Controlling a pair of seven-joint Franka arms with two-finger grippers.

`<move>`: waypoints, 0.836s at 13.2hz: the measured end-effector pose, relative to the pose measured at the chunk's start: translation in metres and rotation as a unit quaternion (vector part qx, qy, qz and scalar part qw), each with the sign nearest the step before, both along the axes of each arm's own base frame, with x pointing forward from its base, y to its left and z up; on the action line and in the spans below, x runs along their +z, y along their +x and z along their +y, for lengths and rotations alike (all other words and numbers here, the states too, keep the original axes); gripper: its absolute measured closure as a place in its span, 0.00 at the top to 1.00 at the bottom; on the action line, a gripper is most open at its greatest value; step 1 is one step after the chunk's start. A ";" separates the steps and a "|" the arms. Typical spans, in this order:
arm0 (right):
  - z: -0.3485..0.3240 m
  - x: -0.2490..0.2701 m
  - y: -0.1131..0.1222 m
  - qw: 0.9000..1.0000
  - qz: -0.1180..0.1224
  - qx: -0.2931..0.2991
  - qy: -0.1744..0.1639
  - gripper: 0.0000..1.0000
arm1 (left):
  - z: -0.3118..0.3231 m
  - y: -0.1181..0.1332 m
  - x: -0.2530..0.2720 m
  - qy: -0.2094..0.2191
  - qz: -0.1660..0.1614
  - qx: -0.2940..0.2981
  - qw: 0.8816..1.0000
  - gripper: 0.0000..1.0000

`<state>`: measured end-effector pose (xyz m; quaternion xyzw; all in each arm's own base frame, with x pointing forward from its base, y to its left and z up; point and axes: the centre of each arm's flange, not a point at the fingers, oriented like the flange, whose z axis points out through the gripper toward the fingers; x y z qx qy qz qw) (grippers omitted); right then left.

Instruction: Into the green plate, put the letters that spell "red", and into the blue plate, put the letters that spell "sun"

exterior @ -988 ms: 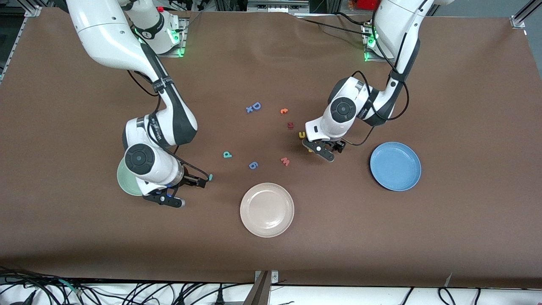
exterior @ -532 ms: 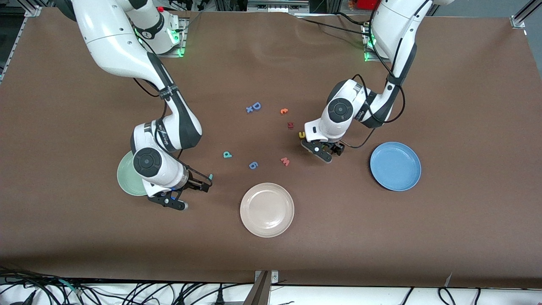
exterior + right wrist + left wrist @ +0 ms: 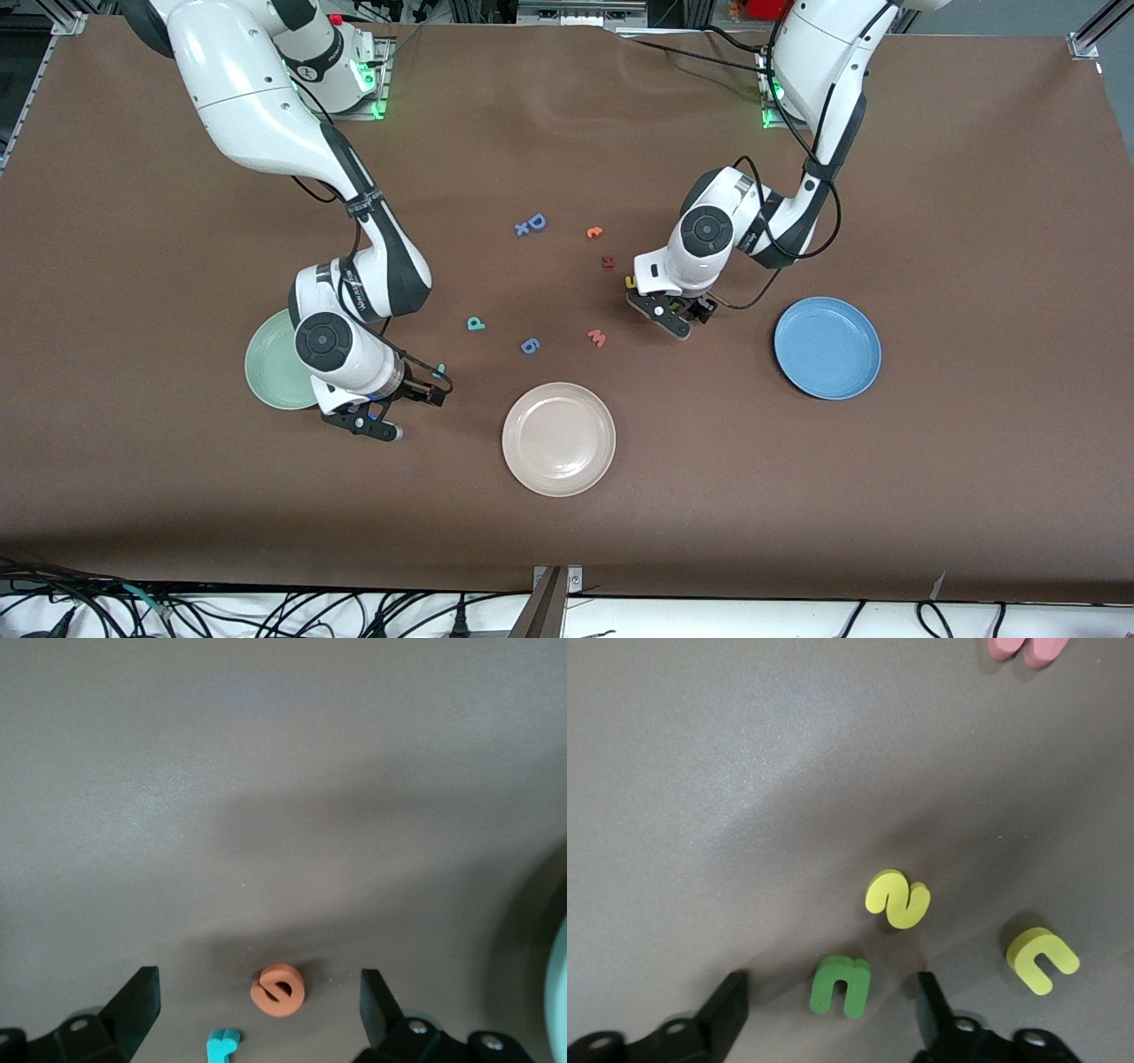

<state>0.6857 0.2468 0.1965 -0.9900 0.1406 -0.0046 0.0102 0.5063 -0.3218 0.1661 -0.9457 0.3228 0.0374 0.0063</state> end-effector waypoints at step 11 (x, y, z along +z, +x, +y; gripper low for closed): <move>-0.003 -0.020 -0.008 1.000 0.012 0.000 -0.005 0.74 | 0.001 0.023 0.057 0.017 0.009 0.006 1.000 0.26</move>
